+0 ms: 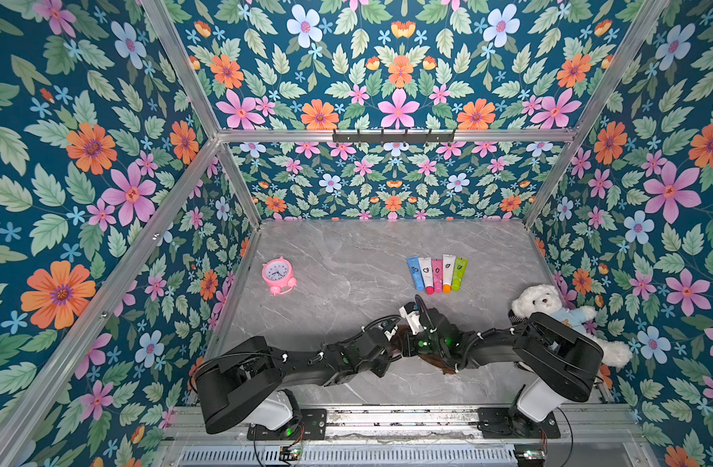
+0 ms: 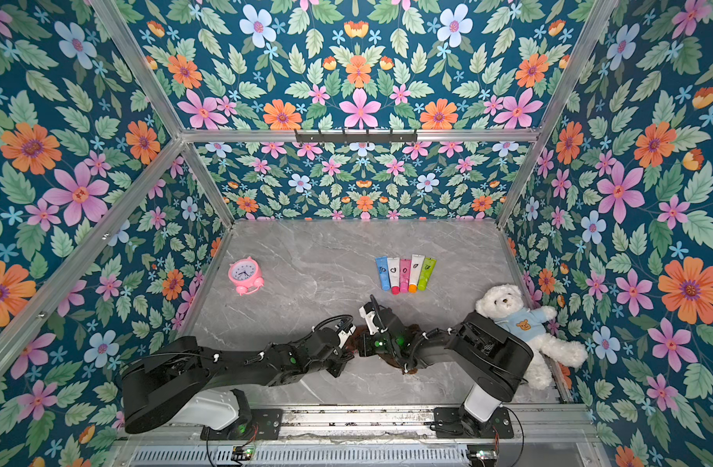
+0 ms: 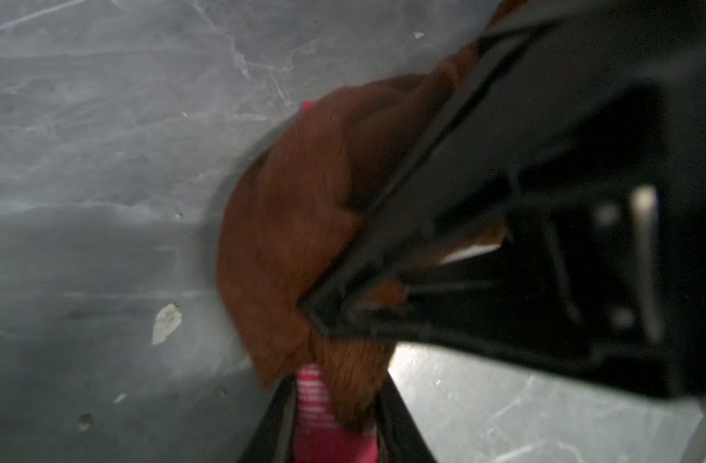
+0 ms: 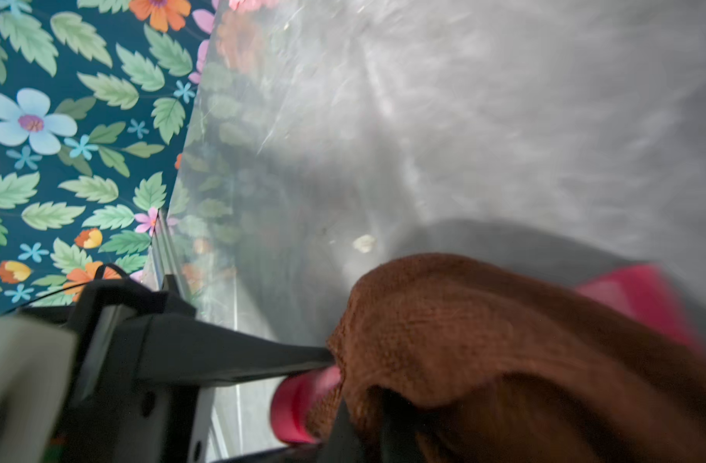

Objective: Wipe the surface of the toothpaste tube
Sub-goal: Wipe the dirt from the toothpaste tube.

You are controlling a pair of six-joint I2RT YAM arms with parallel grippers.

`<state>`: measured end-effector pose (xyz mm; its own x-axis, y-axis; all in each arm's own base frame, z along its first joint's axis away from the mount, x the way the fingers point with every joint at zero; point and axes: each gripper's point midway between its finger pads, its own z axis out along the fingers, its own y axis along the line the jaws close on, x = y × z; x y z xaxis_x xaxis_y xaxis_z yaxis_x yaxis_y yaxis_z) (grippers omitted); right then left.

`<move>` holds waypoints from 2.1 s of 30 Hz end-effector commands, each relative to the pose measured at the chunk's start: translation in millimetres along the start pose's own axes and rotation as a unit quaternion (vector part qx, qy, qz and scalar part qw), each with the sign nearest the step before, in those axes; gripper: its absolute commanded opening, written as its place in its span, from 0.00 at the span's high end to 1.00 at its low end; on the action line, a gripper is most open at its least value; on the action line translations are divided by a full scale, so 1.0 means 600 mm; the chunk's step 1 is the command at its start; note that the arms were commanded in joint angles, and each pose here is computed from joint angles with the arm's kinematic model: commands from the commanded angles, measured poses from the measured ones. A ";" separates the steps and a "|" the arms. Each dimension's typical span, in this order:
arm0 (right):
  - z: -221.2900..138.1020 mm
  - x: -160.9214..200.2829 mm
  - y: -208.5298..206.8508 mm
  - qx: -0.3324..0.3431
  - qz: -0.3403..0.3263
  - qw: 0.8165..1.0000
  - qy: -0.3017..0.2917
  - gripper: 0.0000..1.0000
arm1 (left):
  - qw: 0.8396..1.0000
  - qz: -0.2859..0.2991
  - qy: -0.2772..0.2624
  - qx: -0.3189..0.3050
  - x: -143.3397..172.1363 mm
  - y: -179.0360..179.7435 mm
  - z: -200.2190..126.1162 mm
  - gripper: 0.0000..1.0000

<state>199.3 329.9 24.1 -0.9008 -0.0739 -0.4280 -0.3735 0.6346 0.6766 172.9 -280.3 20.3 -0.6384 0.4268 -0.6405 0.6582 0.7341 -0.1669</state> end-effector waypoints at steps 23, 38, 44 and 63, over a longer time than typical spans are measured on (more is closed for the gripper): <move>-0.035 0.063 -0.105 0.088 0.089 0.984 0.126 1.00 | 0.999 0.004 0.002 -0.051 0.011 0.027 -0.010 1.00; -0.017 0.069 -0.090 0.053 0.105 0.985 0.123 1.00 | 0.999 0.008 0.001 -0.051 0.011 0.024 -0.011 1.00; -0.065 0.014 -0.141 0.124 0.100 0.984 0.082 1.00 | 0.999 0.010 0.001 -0.050 0.010 0.022 -0.011 1.00; -0.009 0.069 -0.006 0.004 0.068 0.990 0.126 1.00 | 0.999 0.012 0.005 -0.049 0.011 0.021 -0.008 1.00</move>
<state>220.5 318.1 21.7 -0.9163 -0.0408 -0.3983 -0.3085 0.7060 0.6374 171.9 -264.9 17.9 -0.6370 0.4444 -0.6298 0.6287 0.7723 -0.0910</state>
